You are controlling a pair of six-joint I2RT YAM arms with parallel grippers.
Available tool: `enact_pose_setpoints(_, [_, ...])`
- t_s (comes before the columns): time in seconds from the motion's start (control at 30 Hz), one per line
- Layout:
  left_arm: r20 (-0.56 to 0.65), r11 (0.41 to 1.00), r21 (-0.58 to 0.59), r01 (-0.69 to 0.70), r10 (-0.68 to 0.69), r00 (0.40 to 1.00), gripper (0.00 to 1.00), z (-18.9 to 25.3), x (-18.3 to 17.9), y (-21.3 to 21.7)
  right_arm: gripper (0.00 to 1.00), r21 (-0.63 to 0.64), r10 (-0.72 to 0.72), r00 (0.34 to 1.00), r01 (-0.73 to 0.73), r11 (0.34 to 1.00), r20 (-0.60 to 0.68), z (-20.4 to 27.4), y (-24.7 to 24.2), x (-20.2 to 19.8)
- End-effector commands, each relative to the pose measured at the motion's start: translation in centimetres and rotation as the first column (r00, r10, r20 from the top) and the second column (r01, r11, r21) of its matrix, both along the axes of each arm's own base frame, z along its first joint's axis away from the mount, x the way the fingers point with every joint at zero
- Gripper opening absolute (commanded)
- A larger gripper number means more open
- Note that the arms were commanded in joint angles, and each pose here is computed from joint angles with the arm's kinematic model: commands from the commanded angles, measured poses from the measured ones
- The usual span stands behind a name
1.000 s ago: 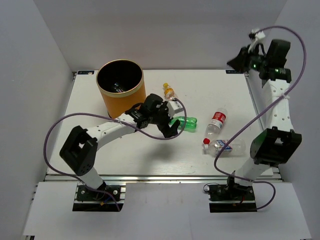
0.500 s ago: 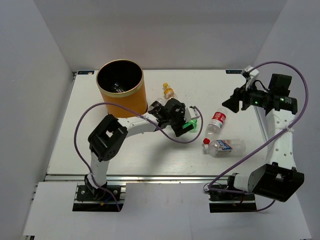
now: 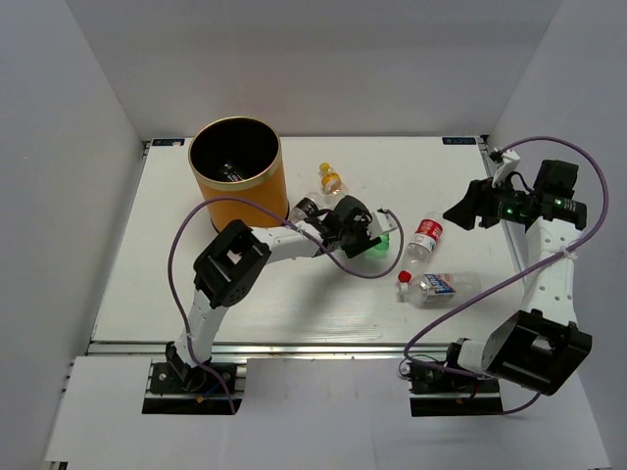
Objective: Put the plastic bottles in the bin
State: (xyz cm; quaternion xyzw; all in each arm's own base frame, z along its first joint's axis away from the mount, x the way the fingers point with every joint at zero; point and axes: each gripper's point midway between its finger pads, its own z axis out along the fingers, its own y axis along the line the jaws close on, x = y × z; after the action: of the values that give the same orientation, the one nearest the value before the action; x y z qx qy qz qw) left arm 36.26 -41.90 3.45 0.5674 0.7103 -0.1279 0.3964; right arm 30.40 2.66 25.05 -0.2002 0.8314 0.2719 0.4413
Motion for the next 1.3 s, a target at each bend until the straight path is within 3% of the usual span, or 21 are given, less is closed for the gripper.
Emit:
enact_pose_setpoints(0.0, [0.010,1.000,-0.024,-0.017,0.017,1.000,0.47,1.5,-0.5,-0.4,0.70,0.040,-0.081,0.992,0.085,0.996,-0.093,-0.5,-0.7,0.6])
enact_pose_setpoints(0.03, [0.027,0.999,-0.034,-0.026,0.027,0.999,0.40,2.2,-0.3,-0.3,0.66,0.039,-0.094,0.988,0.100,0.994,-0.122,-1.0,-0.9,0.9])
enact_pose_setpoints(0.07, [0.051,0.997,-0.070,-0.039,0.043,0.998,0.25,4.5,-0.1,-0.3,0.63,0.033,-0.111,0.980,0.118,0.993,-0.168,-1.6,-1.3,1.0])
enact_pose_setpoints(0.17, [0.082,0.989,-0.132,-0.060,0.071,0.994,0.13,9.6,0.0,-1.0,0.58,0.031,-0.121,0.949,0.136,0.990,-0.292,-3.6,-1.2,1.0])
enact_pose_setpoints(0.3, [0.144,0.952,-0.276,-0.133,0.178,0.974,0.11,19.9,0.9,-1.2,0.61,-0.032,-0.169,0.926,0.168,0.985,-0.339,-5.8,-0.9,1.2])
enact_pose_setpoints(0.33, [0.162,0.921,-0.355,-0.162,0.232,0.959,0.11,24.4,1.9,-0.4,0.72,-0.042,-0.194,0.912,0.192,0.981,-0.363,-6.3,-0.6,1.1])
enact_pose_setpoints(0.37, [0.150,0.907,-0.373,-0.193,0.265,0.953,0.11,25.8,2.2,0.3,0.75,-0.050,-0.208,0.905,0.204,0.978,-0.372,-6.9,-0.6,1.1])
enact_pose_setpoints(0.5, [0.166,0.807,-0.474,-0.353,0.475,0.864,0.11,34.0,4.9,3.9,0.75,-0.115,-0.235,0.879,0.206,0.972,-0.414,-9.5,0.4,1.4])
enact_pose_setpoints(0.6, [0.097,0.709,-0.504,-0.494,0.614,0.783,0.11,36.3,7.4,7.8,0.76,-0.149,-0.308,0.836,0.270,0.951,-0.453,-11.0,0.3,2.0])
enact_pose_setpoints(0.77, [-0.054,0.467,-0.530,-0.707,0.814,0.578,0.11,36.9,11.3,16.9,0.82,-0.187,-0.376,0.802,0.326,0.927,-0.465,-12.5,-0.1,3.6])
enact_pose_setpoints(0.83, [-0.083,0.407,-0.563,-0.719,0.838,0.539,0.11,38.6,11.2,19.4,0.83,-0.191,-0.401,0.800,0.353,0.916,-0.447,-12.3,-0.3,4.3])
enact_pose_setpoints(0.87, [-0.104,0.364,-0.549,-0.753,0.864,0.493,0.11,37.8,11.9,21.1,0.83,-0.193,-0.413,0.797,0.365,0.911,-0.441,-12.3,-0.4,4.5])
enact_pose_setpoints(1.0, [-0.134,0.285,-0.484,-0.827,0.910,0.392,0.11,36.1,11.9,25.3,0.87,-0.216,-0.447,0.764,0.392,0.894,-0.465,-13.3,-0.7,4.6])
enact_pose_setpoints(1.13, [-0.123,0.253,-0.366,-0.896,0.941,0.316,0.20,30.4,12.2,27.5,0.90,-0.232,-0.458,0.757,0.395,0.889,-0.466,-14.1,-0.9,4.6])
enact_pose_setpoints(1.17, [-0.133,0.233,-0.365,-0.902,0.945,0.298,0.39,30.3,12.1,28.3,0.90,-0.232,-0.451,0.757,0.387,0.892,-0.473,-14.4,-0.8,4.6])
enact_pose_setpoints(1.23, [-0.135,0.210,-0.360,-0.909,0.952,0.274,0.66,29.8,12.0,29.1,0.90,-0.243,-0.445,0.746,0.373,0.895,-0.495,-14.9,-0.8,4.3])
enact_pose_setpoints(1.27, [-0.141,0.206,-0.346,-0.915,0.953,0.268,0.87,29.1,12.0,29.1,0.90,-0.251,-0.447,0.741,0.369,0.895,-0.502,-15.0,-0.9,4.4])
